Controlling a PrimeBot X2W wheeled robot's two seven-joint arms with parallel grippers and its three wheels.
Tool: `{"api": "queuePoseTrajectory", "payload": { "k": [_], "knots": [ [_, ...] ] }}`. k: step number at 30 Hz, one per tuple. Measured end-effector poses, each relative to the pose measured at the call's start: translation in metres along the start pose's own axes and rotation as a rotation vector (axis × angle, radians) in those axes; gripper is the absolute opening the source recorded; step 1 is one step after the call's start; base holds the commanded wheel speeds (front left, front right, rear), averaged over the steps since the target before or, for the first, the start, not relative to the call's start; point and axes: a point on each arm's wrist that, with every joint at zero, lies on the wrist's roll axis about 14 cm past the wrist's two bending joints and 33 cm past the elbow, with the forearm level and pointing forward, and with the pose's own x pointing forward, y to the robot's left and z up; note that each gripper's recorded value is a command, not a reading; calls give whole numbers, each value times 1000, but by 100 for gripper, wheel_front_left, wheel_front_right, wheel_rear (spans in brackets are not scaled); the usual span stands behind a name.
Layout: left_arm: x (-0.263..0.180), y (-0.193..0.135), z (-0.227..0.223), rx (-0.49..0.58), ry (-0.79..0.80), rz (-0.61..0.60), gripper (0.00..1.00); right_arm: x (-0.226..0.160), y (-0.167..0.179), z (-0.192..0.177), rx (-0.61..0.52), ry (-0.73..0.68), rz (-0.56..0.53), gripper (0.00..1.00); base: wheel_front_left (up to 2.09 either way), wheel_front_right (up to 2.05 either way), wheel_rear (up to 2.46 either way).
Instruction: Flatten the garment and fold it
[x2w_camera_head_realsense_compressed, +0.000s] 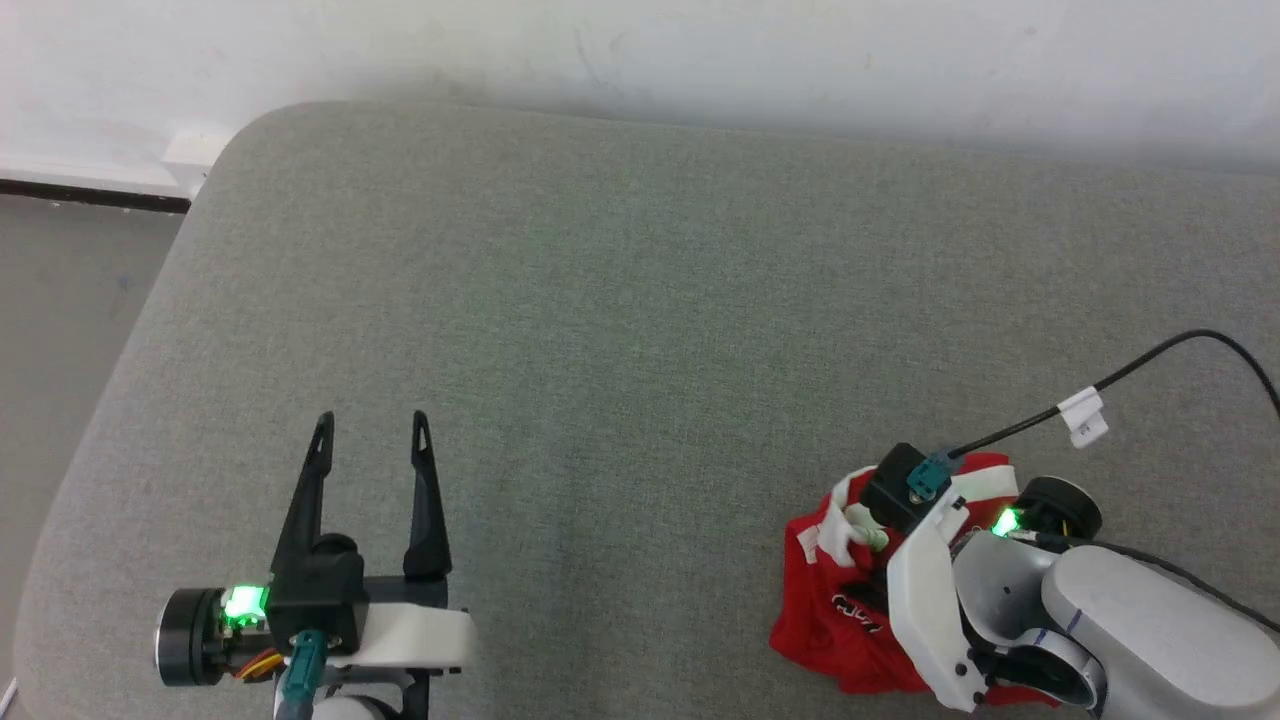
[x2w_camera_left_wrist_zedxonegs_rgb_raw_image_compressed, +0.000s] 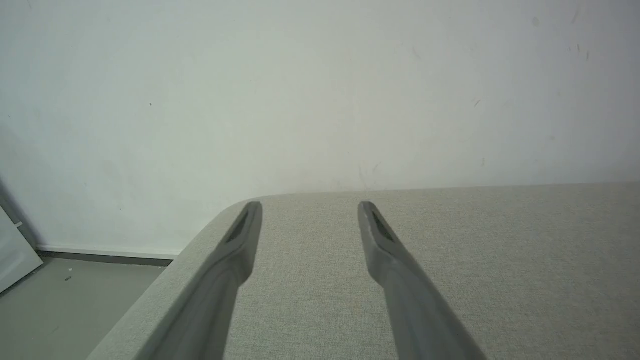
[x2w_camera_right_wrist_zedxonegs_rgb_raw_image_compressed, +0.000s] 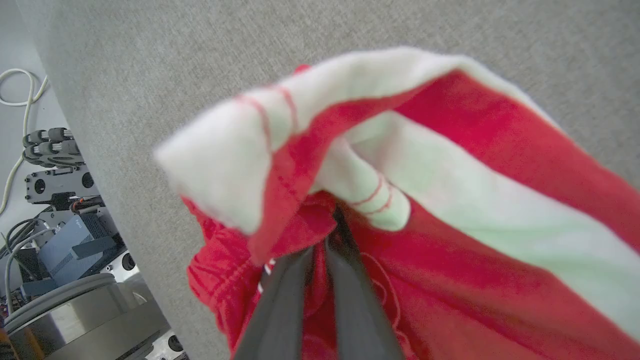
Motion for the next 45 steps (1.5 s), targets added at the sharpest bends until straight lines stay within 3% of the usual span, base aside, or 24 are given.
{"api": "queuePoseTrajectory", "payload": {
  "k": [2,3,4,7,11,16,22,29,38,42,45],
  "knots": [
    [0,1,-1,1,3,4,100,3,-1,1,9,-17,-1,4,0,0,0],
    [0,2,-1,2,3,6,100,4,-1,3,5,-35,-1,62,0,0,0],
    [0,2,-1,1,3,7,100,3,-1,7,-4,-58,-3,100,0,0,0],
    [1,1,-2,0,5,3,100,-8,-5,26,-34,-179,-26,100,0,0,0],
    [-3,6,-3,-5,11,15,100,-54,-25,77,-121,-452,-131,100,0,0,0],
    [-2,-3,3,-24,-12,-24,100,-144,-70,132,-204,-826,-381,100,0,0,0],
    [0,-11,18,-44,-57,-58,100,-235,-104,121,-209,-1115,-721,100,0,0,0],
    [1,-19,33,-67,-102,-98,100,-251,-95,68,-51,-1202,-910,100,0,0,0],
    [-3,-20,32,-84,-97,-114,100,-214,-65,9,200,-1149,-928,100,0,0,0],
    [-1,-23,29,-85,-88,-126,100,-247,-69,27,186,-1270,-968,100,0,0,0],
    [1,-27,26,-85,-79,-137,100,-267,-76,50,99,-1326,-975,100,0,0,0]
  ]
}}
